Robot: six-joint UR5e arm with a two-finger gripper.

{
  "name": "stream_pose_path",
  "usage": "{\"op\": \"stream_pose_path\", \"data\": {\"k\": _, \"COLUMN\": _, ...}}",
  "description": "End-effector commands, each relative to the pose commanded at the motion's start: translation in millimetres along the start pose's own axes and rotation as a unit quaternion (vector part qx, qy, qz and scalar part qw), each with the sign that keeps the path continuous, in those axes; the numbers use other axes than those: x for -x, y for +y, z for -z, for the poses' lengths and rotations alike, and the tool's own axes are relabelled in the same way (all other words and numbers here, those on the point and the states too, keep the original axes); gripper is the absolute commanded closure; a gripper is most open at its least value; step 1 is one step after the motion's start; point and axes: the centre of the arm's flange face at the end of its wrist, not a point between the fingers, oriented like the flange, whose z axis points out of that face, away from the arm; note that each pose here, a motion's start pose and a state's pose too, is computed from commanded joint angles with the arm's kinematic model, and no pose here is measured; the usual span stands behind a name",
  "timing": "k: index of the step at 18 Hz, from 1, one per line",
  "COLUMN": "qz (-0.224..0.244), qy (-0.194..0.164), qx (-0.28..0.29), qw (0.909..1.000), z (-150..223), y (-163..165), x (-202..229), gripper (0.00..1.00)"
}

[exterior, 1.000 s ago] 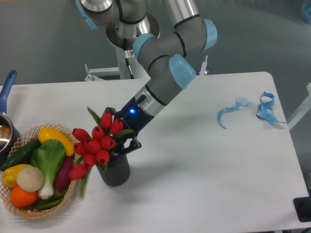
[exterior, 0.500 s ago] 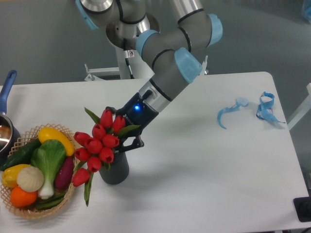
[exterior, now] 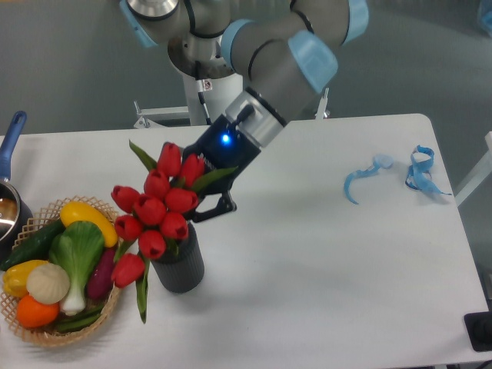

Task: Pick up the flowers from the vase
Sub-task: 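Lift the gripped tulips up out of the grey vase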

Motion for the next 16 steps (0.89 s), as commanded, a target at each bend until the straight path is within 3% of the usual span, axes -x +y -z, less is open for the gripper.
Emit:
{"op": "stream_pose_path", "data": {"k": 3, "qz": 0.013, "qy": -0.008, "qx": -0.018, "qw": 0.9997, "z": 19.8, "y": -22.2, "x": -8.4, "gripper": 0.64}}
{"op": "stream_pose_path", "data": {"k": 8, "qz": 0.011, "qy": -0.056, "qx": -0.04, "qw": 0.9976, "z": 77.4, "y": -36.9, "x": 8.6, "gripper": 0.64}}
{"op": "stream_pose_path", "data": {"k": 12, "qz": 0.019, "qy": -0.112, "qx": -0.052, "qw": 0.9921, "z": 136.8, "y": -22.9, "x": 52.1, "gripper": 0.64}}
{"op": "stream_pose_path", "data": {"k": 16, "qz": 0.015, "qy": -0.132, "qx": -0.049, "qw": 0.9899, "z": 156.5, "y": -1.5, "x": 87.9, "gripper": 0.64}}
